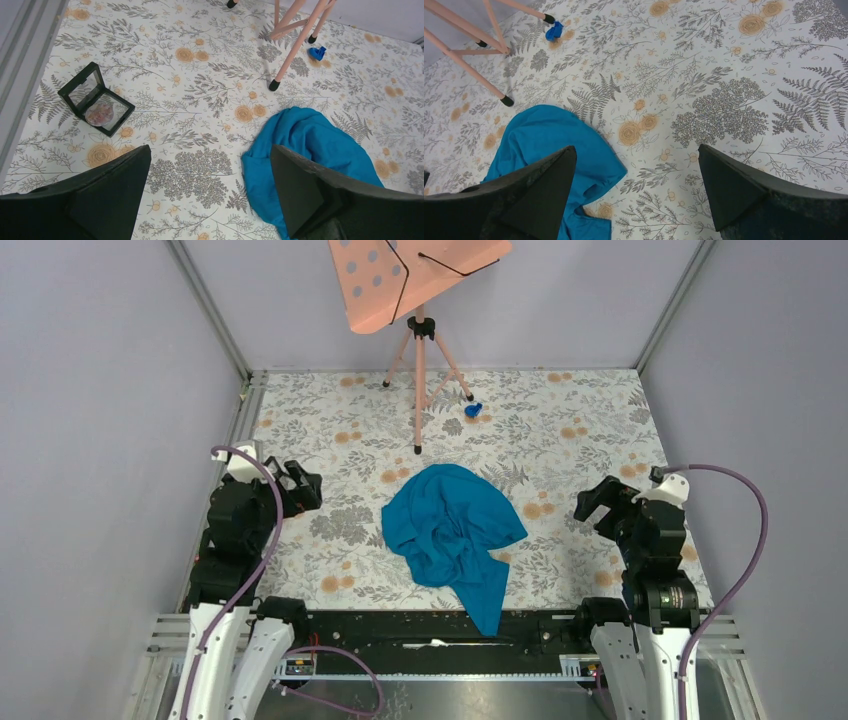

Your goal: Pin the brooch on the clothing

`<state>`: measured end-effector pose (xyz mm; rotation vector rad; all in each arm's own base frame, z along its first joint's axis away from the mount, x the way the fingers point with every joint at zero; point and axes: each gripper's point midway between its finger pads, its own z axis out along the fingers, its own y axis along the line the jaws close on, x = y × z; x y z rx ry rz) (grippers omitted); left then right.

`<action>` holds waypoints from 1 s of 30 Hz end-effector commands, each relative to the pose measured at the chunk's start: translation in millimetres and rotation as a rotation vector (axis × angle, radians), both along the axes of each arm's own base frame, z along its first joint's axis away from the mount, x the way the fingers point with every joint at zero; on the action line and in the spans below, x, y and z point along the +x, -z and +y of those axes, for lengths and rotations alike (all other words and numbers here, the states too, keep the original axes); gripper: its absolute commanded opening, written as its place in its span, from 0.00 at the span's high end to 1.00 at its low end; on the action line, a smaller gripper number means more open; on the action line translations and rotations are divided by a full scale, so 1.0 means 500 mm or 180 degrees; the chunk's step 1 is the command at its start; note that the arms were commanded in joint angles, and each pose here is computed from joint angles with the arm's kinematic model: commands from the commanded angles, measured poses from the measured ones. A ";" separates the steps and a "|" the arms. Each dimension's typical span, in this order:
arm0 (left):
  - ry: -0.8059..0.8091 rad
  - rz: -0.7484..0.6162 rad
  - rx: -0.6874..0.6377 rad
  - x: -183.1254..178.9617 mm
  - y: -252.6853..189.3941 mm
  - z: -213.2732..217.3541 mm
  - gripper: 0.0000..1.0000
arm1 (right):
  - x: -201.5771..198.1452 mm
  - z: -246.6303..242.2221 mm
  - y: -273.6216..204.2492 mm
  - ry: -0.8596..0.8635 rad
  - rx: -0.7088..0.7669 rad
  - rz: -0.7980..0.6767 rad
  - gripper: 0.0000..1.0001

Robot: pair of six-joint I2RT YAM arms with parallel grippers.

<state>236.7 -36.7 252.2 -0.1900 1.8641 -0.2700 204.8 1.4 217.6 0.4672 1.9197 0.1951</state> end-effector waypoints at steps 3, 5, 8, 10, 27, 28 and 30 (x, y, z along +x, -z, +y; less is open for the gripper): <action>0.0143 -0.0172 -0.0232 0.018 -0.037 -0.017 0.01 | 0.009 -0.030 -0.005 0.0209 -0.0149 0.0104 0.01; 0.0129 -0.0077 -0.0267 0.023 -0.016 -0.018 0.01 | 0.012 -0.032 0.004 0.0231 -0.0150 0.0190 0.01; 0.0149 0.0137 -0.0291 0.029 0.018 -0.020 0.01 | 0.018 -0.023 0.016 0.0149 -0.0127 0.0316 0.01; 0.0313 0.0176 -0.0231 0.026 0.023 -0.032 0.01 | 0.025 -0.010 0.031 0.0041 -0.0075 0.0410 0.01; 0.1590 0.0425 -0.0666 -0.038 0.107 -0.322 0.02 | 0.044 0.227 0.216 -0.1252 0.0422 0.1285 0.11; 0.1678 0.0502 -0.0649 -0.047 0.123 -0.347 0.02 | 0.037 0.233 0.227 -0.1277 0.0468 0.1313 0.11; 0.1756 0.0546 -0.0647 -0.062 0.149 -0.387 0.08 | 0.026 0.243 0.246 -0.1319 0.0542 0.1350 0.12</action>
